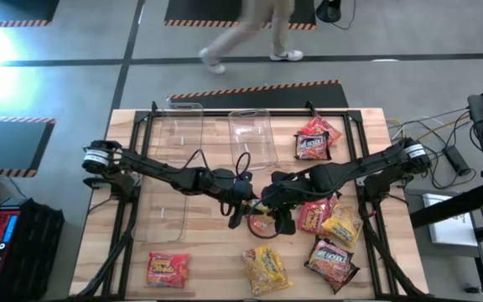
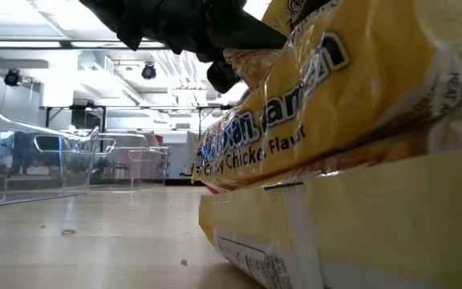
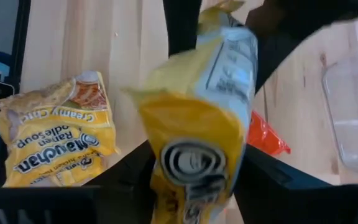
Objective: Sort Maruchan noodles
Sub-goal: Put the yellow noodle pack into the top left transparent bin
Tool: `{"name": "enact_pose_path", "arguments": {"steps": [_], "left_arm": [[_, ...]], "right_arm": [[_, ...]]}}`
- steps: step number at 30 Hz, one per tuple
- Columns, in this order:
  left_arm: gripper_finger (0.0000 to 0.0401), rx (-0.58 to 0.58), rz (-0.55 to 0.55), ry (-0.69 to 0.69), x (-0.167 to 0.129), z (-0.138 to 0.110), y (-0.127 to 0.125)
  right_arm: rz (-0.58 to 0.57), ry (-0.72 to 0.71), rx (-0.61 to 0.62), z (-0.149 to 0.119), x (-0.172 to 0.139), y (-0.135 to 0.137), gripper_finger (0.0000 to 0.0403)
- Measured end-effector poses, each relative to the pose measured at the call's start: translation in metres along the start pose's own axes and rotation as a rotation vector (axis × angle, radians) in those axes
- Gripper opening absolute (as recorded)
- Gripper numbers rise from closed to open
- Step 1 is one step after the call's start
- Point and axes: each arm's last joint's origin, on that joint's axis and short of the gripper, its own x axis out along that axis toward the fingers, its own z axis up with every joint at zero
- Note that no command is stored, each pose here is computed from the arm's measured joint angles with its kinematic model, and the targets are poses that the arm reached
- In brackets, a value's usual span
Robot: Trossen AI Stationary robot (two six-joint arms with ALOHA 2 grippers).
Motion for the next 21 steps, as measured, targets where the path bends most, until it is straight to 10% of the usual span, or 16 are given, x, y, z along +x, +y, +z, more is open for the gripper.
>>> {"name": "enact_pose_path", "arguments": {"steps": [15,21], "left_arm": [[0.0099,0.053,0.049,-0.045,-0.024,0.021,0.015],[0.0106,0.074,0.317,0.001,-0.055,0.032,0.026]], "right_arm": [[-0.002,0.058,0.129,-0.018,-0.037,0.004,0.0171],[-0.033,0.026,0.117,-0.024,-0.051,0.003,0.0171]]}}
